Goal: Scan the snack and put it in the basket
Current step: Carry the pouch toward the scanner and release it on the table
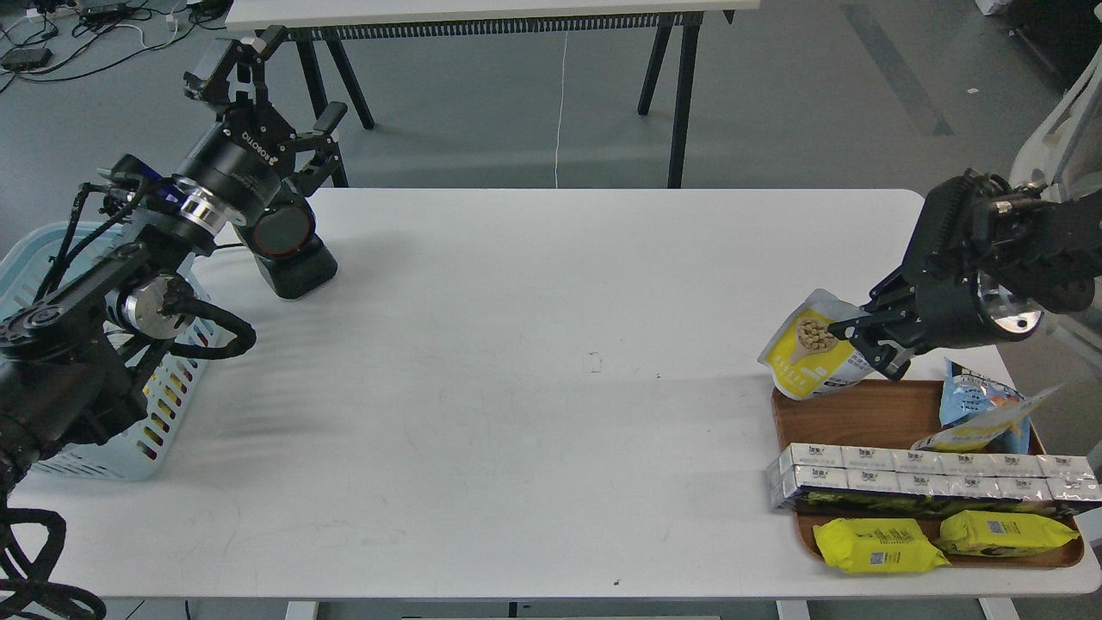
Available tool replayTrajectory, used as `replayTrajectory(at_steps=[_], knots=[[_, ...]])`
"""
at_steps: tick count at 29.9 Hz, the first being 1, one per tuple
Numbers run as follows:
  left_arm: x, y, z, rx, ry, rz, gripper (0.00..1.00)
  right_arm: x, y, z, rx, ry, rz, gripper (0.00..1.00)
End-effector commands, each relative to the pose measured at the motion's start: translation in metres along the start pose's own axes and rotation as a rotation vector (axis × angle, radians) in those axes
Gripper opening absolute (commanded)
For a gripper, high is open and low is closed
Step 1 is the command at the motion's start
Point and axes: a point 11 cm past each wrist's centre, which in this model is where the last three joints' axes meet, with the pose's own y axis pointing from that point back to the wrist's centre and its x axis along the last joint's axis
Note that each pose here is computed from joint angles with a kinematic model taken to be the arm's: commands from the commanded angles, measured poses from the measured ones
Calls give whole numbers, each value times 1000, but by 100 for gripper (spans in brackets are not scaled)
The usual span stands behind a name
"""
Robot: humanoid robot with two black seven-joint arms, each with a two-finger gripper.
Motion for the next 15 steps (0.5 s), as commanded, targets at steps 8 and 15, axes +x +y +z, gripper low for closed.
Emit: replayTrajectory(at_steps=[8, 15], knots=[[0, -8, 14, -24, -15, -9, 100, 132, -89, -76, 239, 168, 190, 0], [0, -7, 13, -23, -12, -6, 100, 166, -149, -120, 316, 206, 143, 0]])
